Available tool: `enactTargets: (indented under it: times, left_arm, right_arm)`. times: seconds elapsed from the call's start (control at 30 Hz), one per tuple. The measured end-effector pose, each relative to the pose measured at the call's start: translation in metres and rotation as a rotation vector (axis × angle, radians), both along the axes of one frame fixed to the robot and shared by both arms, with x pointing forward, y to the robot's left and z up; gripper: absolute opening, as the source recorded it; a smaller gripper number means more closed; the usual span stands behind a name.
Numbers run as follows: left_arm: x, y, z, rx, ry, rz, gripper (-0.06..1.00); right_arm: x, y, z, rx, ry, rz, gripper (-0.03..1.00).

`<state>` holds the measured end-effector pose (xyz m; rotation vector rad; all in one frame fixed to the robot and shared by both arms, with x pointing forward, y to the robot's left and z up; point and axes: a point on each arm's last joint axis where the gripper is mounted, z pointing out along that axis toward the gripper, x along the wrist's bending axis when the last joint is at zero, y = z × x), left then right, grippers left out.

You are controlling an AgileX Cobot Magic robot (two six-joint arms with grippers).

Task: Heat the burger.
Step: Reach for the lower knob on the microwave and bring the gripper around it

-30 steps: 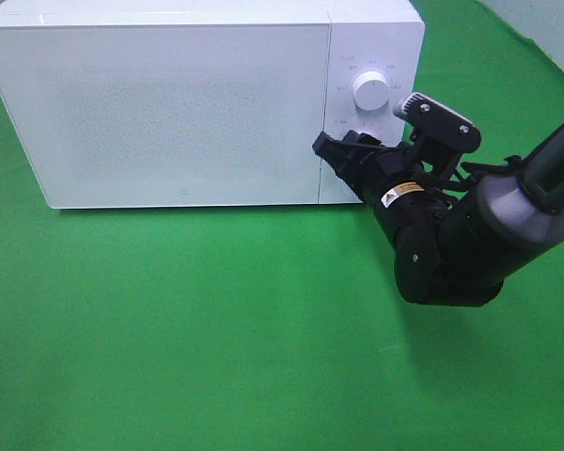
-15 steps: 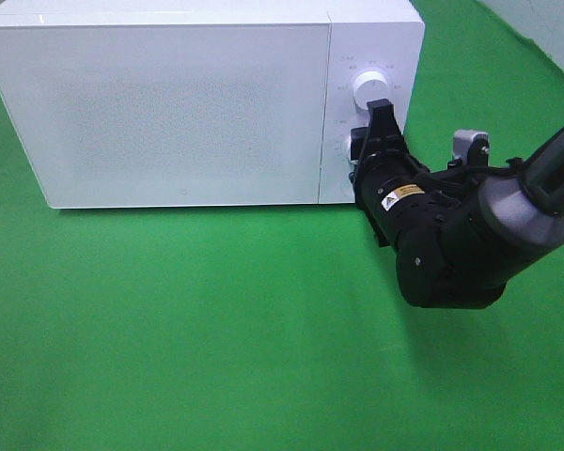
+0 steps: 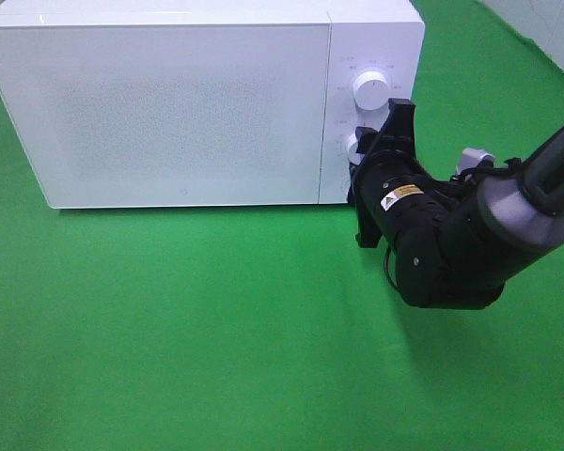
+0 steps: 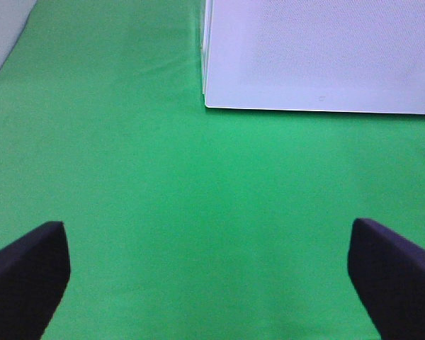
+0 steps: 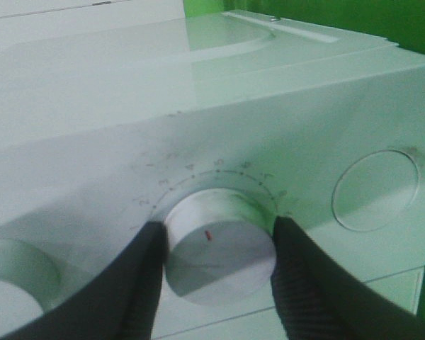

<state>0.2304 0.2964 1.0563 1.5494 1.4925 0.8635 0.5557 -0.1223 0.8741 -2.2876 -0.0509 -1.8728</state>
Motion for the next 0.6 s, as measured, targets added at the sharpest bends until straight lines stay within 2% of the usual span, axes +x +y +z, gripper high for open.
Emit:
enactTargets:
  times: [0.6]
  left_arm:
    - [0.0000,0.0000,0.0000,0.000,0.000,0.000,0.99]
  right_arm:
    - [-0.0001,-0.0002,0.0000,0.020,0.005,-0.016,0.43]
